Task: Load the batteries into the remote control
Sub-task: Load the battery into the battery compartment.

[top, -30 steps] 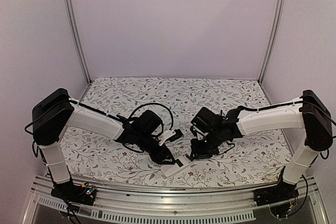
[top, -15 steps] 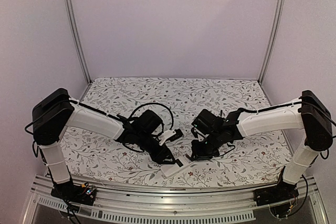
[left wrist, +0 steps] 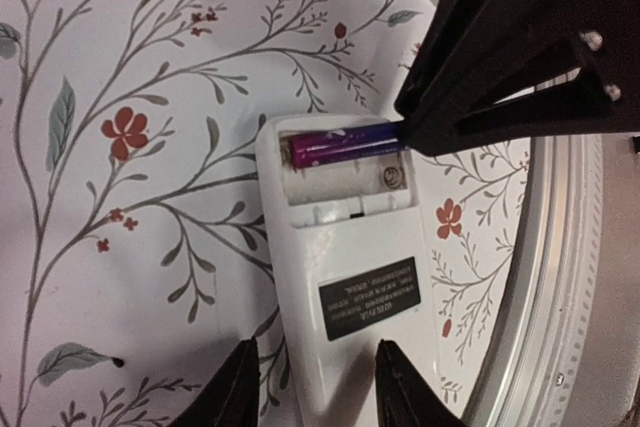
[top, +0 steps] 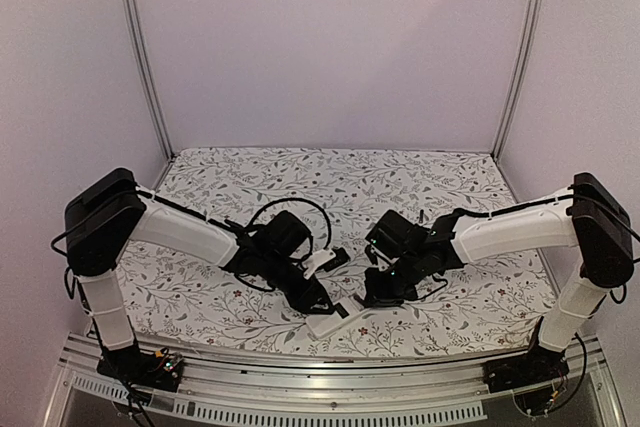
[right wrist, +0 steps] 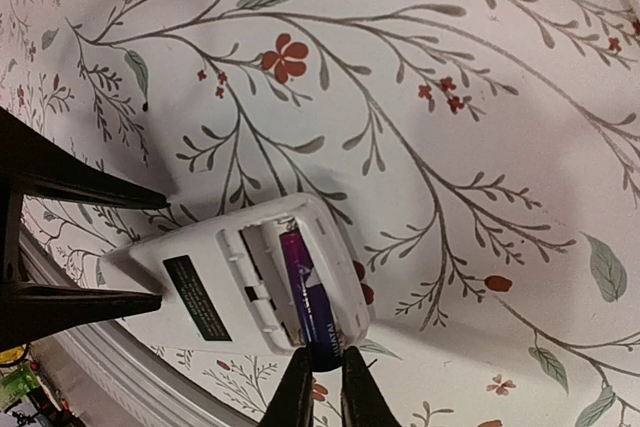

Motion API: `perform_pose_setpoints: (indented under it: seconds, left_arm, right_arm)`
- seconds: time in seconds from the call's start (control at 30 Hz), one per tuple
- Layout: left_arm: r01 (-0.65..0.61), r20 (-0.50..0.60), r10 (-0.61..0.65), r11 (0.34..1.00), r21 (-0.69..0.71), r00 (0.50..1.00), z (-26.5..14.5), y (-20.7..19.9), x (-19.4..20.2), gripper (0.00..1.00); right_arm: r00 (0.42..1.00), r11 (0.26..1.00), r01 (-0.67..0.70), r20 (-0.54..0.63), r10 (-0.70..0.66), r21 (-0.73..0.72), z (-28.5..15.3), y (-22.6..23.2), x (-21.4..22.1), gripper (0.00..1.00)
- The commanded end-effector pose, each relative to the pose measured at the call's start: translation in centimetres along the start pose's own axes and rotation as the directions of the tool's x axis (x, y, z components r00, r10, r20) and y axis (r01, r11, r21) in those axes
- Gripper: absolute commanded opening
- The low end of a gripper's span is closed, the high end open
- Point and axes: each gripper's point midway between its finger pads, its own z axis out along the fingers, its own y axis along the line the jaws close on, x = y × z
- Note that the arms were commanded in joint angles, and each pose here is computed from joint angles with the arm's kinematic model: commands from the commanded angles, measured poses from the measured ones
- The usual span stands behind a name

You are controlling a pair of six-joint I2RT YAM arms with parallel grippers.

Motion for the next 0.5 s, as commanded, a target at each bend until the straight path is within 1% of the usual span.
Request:
perform_pose_setpoints:
  seconds: [0.0, 0.47]
  left_arm:
    - [-0.003, -0.013, 0.003, 1.0, 0.002, 1.0, 0.5, 0.42, -0.03, 0.39]
    - [-0.013, -0.019, 0.013, 0.999, 0.044, 1.0, 1.24, -0.06, -0.17, 0.31]
  right_arm:
    - [1.0, 1.0, -0.03, 0.001, 0.03, -0.001, 0.33, -0.18, -0.02, 0.1]
    - [0.996, 0.996, -0.082, 0.029, 0.081, 0.026, 0.91, -0.76, -0.51, 0.05]
